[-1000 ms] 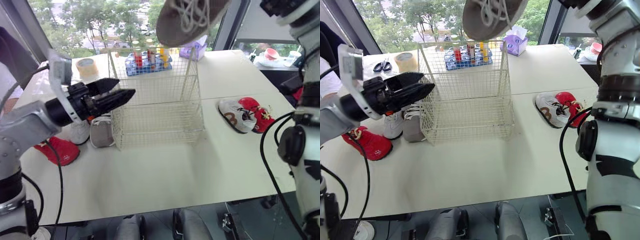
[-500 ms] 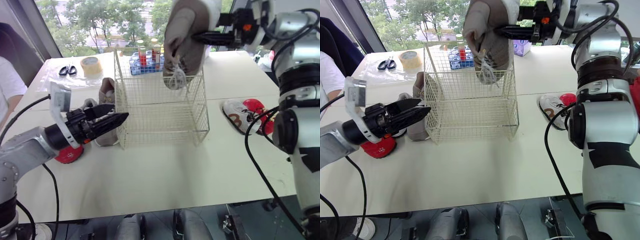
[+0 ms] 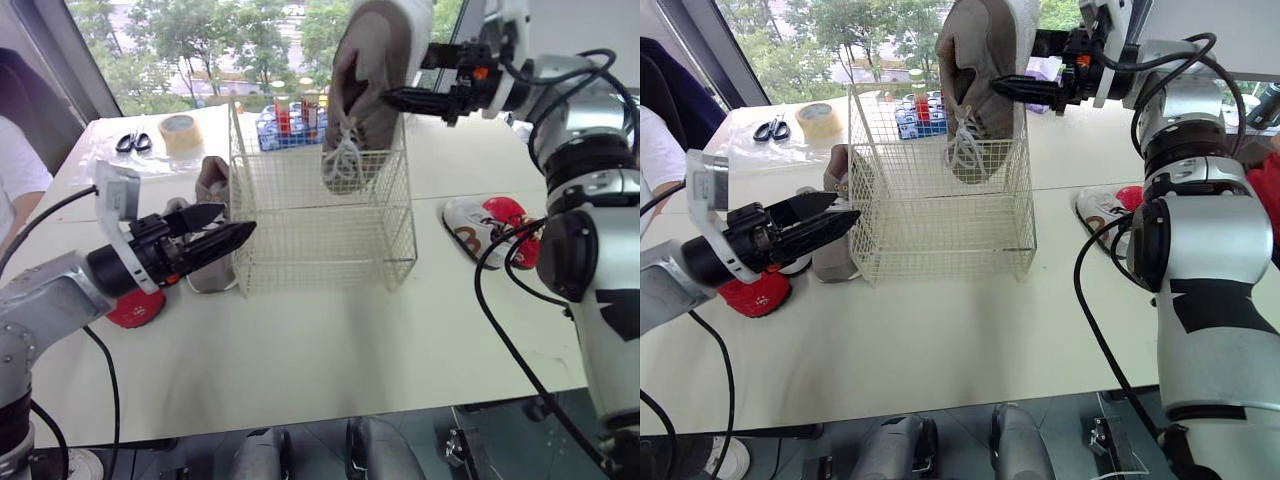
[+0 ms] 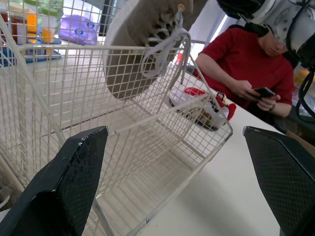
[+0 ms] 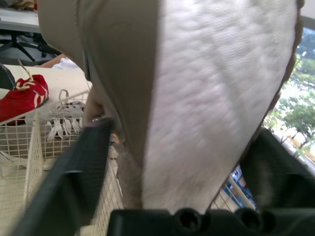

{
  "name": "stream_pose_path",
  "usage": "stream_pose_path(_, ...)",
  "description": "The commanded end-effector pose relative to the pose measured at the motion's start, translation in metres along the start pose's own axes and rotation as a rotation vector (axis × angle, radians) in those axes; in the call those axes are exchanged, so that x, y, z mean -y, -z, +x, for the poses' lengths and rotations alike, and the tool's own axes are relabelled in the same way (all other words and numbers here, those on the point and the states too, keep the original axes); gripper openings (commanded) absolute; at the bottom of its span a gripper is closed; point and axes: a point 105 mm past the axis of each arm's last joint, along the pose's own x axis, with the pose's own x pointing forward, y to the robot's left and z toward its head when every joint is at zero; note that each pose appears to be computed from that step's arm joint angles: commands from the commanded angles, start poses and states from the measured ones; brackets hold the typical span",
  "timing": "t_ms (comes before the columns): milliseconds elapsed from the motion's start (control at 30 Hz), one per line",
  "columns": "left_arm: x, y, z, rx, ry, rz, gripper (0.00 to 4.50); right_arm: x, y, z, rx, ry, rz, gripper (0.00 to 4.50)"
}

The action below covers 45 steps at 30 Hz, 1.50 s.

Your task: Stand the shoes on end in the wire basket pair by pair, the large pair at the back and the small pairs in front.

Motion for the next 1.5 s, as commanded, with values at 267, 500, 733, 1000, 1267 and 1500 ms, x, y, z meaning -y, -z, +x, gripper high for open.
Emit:
stream_pose_path(267,0.001,-0.005,-0.002,0.016,-0.013,0.037,4.5,0.005,-0.033,-0.015,0.043,0.008,-0.1,4.47)
stream_pose_path(500,-0.013,-0.013,-0.007,0.032,-0.051,0.035,4.5,0.012,-0.041,-0.042,0.01,0.053,-0.134,4.47)
stream_pose_path(733,-0.07,-0.061,-0.022,0.189,-0.308,0.043,4.5,0.019,-0.087,-0.068,0.137,0.143,-0.224,4.47)
stream_pose_path(1000,-0.146,-0.086,-0.005,0.001,-0.577,0.09,4.5,-0.071,-0.087,-0.051,0.068,-0.34,-0.104,4.47)
stream_pose_path(1267,-0.187,-0.07,0.037,-0.26,-0.659,0.043,4.5,-0.148,-0.025,-0.039,-0.17,-0.41,0.008,4.47)
stream_pose_path(1500,-0.191,-0.048,0.068,-0.334,-0.645,0.092,4.5,-0.162,0.011,-0.038,-0.25,-0.236,0.016,4.47)
